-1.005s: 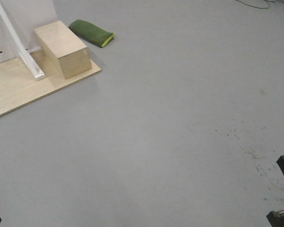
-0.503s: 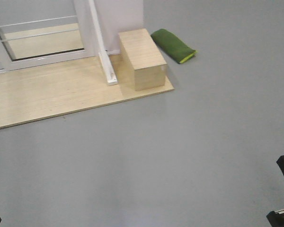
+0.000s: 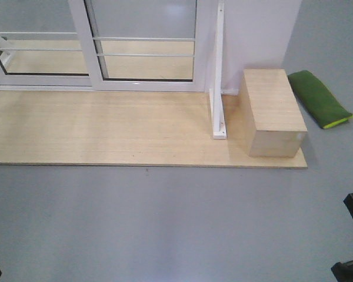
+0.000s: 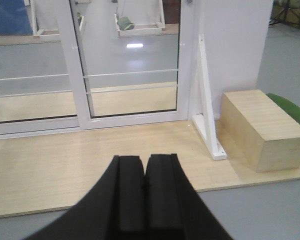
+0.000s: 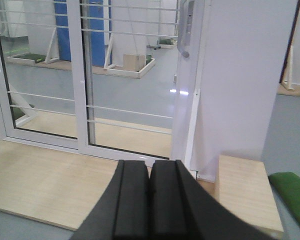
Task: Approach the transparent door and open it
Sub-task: 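Drive up to the white-framed glass door and stop facing it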
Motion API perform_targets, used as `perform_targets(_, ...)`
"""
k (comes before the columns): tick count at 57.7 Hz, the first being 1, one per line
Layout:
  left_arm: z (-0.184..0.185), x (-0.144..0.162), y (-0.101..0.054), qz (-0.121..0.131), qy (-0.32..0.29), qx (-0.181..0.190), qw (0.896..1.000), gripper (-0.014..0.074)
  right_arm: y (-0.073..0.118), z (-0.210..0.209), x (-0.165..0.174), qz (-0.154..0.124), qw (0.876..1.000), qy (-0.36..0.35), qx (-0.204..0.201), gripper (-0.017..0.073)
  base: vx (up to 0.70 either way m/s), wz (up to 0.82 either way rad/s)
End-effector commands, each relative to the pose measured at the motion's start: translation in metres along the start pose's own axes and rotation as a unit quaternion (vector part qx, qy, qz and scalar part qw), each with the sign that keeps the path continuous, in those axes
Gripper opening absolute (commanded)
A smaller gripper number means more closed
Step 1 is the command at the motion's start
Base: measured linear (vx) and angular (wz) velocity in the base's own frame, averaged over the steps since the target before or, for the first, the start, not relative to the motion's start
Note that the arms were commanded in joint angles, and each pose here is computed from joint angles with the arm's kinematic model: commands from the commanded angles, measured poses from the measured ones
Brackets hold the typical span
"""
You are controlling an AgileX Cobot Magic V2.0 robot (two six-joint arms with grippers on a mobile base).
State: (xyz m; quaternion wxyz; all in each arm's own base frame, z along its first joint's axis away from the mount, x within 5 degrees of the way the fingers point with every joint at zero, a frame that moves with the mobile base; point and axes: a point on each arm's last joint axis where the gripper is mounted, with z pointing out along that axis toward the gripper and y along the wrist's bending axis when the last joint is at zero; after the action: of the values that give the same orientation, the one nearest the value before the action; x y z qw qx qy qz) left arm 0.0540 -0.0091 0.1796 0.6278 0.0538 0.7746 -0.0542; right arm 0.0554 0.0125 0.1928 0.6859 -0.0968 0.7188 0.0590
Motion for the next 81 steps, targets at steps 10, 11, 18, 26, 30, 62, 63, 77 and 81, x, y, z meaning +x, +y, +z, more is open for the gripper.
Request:
perform_targets(10, 0.0013, 0.0007, 0.0003, -0.006, -0.034, 0.0, 0.999, -0.0003, -0.0006, -0.0006, -0.0036, -0.002, 0.999, -0.041, 0.005, 0.0, 0.54, 0.32)
perform_targets(11, 0.0013, 0.0007, 0.0003, -0.006, -0.034, 0.0, 0.999, -0.0003, -0.0006, -0.0006, -0.0036, -0.002, 0.999, -0.041, 0.005, 0.0, 0.54, 0.26)
perform_targets(18, 0.0013, 0.0007, 0.0003, -0.006, -0.034, 0.0, 0.999, -0.0003, -0.0006, -0.0006, -0.0036, -0.002, 0.999, -0.041, 0.005, 0.0, 0.54, 0.21)
perform_targets(26, 0.0013, 0.0007, 0.0003, -0.006, -0.034, 0.0, 0.999, -0.0003, -0.0006, -0.0006, -0.0036, -0.002, 0.999, -0.041, 0.005, 0.0, 0.54, 0.15)
perform_targets(30, 0.0013, 0.0007, 0.0003, -0.006, -0.034, 0.0, 0.999, -0.0003, -0.0006, -0.0006, -0.0036, -0.002, 0.999, -0.041, 0.005, 0.0, 0.56, 0.12)
perform_targets(62, 0.0013, 0.0007, 0.0003, -0.006, -0.034, 0.0, 0.999, -0.0003, -0.0006, -0.0006, -0.0036, -0.002, 0.999, -0.041, 0.005, 0.0, 0.57, 0.04)
perform_targets(63, 0.0013, 0.0007, 0.0003, -0.006, -0.034, 0.0, 0.999, -0.0003, -0.0006, -0.0006, -0.0036, -0.002, 0.999, -0.041, 0.005, 0.0, 0.54, -0.12)
perform_targets(77, 0.0013, 0.0007, 0.0003, -0.006, -0.034, 0.0, 0.999, -0.0003, -0.0006, -0.0006, -0.0036, -0.002, 0.999, -0.041, 0.005, 0.0, 0.5, -0.22)
perform_targets(81, 0.0013, 0.0007, 0.0003, -0.006, -0.034, 0.0, 0.999, -0.0003, -0.0006, -0.0006, -0.0036, -0.002, 0.999, -0.041, 0.005, 0.0, 0.44, -0.26)
